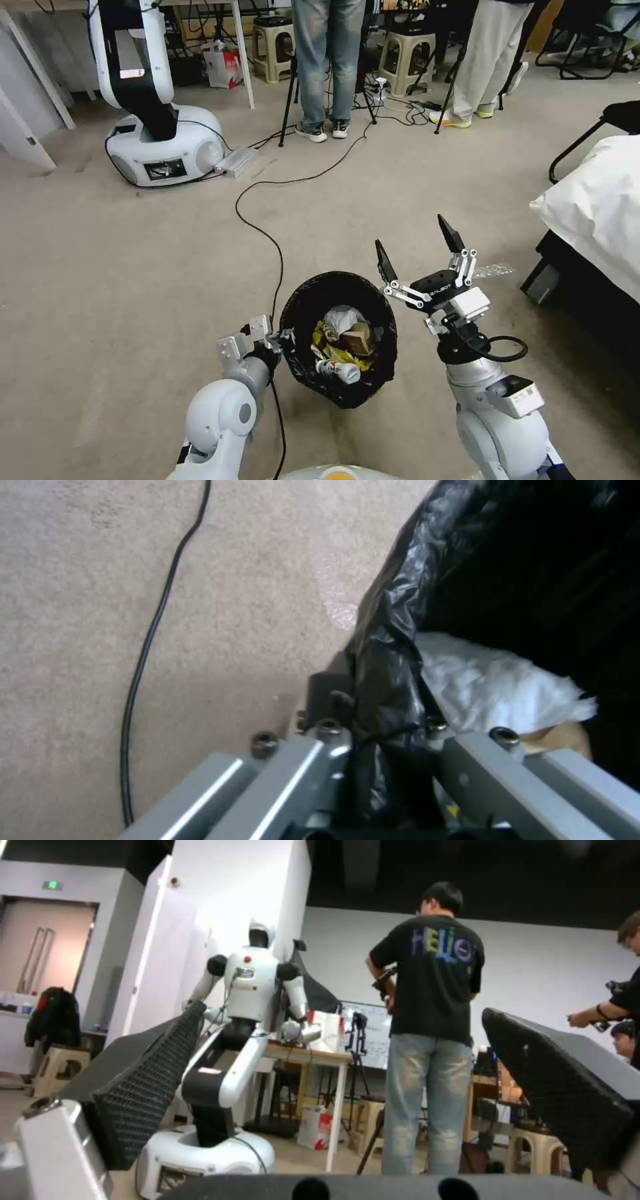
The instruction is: Pick up the trash bin, then pick up the garbage from the floor and place it into the trash bin.
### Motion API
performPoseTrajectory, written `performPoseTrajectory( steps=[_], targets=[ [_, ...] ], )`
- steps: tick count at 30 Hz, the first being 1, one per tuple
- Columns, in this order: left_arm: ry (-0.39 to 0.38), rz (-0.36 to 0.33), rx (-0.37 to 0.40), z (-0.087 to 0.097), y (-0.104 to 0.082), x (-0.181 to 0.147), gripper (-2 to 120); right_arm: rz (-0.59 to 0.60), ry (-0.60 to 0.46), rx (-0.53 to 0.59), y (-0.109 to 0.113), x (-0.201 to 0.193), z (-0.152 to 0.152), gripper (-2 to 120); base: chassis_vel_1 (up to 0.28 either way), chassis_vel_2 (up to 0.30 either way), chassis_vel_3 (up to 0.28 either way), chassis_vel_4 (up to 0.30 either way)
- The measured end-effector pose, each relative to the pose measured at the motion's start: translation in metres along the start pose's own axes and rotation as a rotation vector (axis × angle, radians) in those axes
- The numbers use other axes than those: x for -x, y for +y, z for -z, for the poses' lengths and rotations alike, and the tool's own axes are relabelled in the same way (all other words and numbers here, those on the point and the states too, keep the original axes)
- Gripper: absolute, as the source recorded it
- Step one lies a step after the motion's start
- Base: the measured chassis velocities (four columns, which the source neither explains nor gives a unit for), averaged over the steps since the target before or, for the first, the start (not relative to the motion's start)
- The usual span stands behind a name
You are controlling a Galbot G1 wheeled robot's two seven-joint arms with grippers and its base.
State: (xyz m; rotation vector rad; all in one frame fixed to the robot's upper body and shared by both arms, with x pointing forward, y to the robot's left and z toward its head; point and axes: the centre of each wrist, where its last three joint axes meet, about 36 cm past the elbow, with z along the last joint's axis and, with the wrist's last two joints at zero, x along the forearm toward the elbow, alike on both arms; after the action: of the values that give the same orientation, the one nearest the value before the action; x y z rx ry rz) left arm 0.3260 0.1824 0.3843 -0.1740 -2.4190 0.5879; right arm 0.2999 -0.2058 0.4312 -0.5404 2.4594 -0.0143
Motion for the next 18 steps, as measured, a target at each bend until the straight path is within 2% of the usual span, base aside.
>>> performPoseTrajectory(
  steps=[1, 3, 6, 18],
  targets=[
    [0.0, 0.0, 0.0, 0.0, 0.0, 0.0, 7, 0.0, 0.0, 0.0, 0.0, 0.0, 0.0, 100, 0.0, 0.0, 0.0, 0.0],
    [-0.001, 0.0, -0.002, 0.0007, 0.0002, 0.0013, 15, 0.004, -0.002, 0.003, 0.0012, -0.0003, -0.0003, 100, 0.0, 0.0, 0.0, 0.0],
    [-0.006, 0.001, -0.003, 0.0025, 0.0008, 0.0026, 17, 0.009, -0.003, 0.005, 0.0021, -0.0012, -0.0007, 100, 0.0, 0.0, 0.0, 0.0],
    [-0.015, -0.01, -0.013, 0.006, -0.0028, 0.0054, 18, 0.026, -0.003, 0.006, 0.0041, -0.0042, -0.0006, 100, 0.0, 0.0, 0.0, 0.0]
  ],
)
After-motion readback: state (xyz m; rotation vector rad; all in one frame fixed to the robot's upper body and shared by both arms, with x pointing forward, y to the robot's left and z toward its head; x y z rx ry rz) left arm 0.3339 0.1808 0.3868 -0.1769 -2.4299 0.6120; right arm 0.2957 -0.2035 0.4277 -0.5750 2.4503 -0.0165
